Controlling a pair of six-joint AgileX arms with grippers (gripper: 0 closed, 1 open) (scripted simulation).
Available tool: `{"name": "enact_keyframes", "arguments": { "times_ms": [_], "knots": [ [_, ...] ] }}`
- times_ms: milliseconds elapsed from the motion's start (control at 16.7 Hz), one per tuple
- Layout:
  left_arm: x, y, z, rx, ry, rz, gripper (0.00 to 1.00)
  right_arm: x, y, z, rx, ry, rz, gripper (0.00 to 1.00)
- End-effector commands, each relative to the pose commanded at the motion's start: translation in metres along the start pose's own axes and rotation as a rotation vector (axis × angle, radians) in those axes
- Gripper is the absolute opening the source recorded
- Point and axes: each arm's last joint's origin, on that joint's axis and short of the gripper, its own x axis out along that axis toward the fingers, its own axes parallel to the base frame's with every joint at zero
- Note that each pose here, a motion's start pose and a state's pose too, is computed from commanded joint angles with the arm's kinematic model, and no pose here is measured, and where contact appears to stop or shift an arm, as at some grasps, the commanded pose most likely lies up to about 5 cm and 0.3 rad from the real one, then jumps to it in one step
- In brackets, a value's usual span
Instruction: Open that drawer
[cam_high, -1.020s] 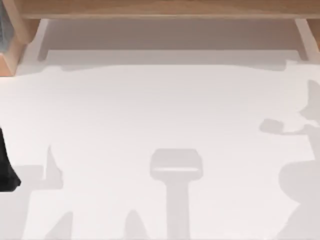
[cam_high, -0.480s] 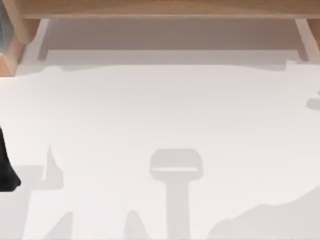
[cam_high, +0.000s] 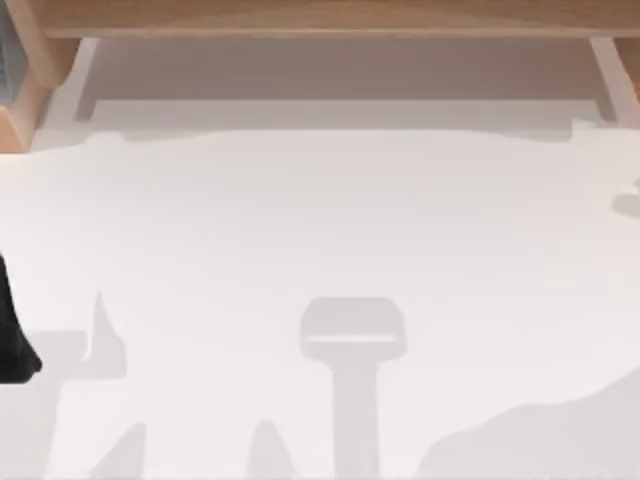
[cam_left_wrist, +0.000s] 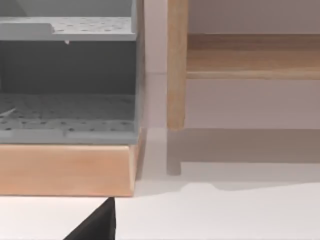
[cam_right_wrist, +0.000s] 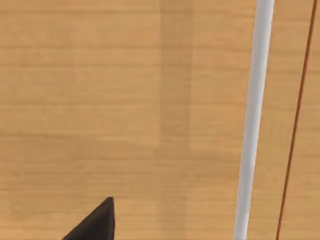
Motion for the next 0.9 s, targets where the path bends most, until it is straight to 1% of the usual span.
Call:
{"name": "enact_keyframes", "arguments": {
  "times_ms": [300,600,900],
  "knots": [
    [0.000,0.000,0.000,0.000,0.000,0.000,1.00,0.021,0.000,0.001,-0.001,-0.001,-0.001,1.00],
    [0.000,0.000,0.000,0.000,0.000,0.000,1.00,0.023,0.000,0.001,-0.001,-0.001,-0.001,1.00],
    [0.000,0.000,0.000,0.000,0.000,0.000,1.00,0.023,0.000,0.001,-0.001,-0.001,-0.001,0.62]
  ]
}}
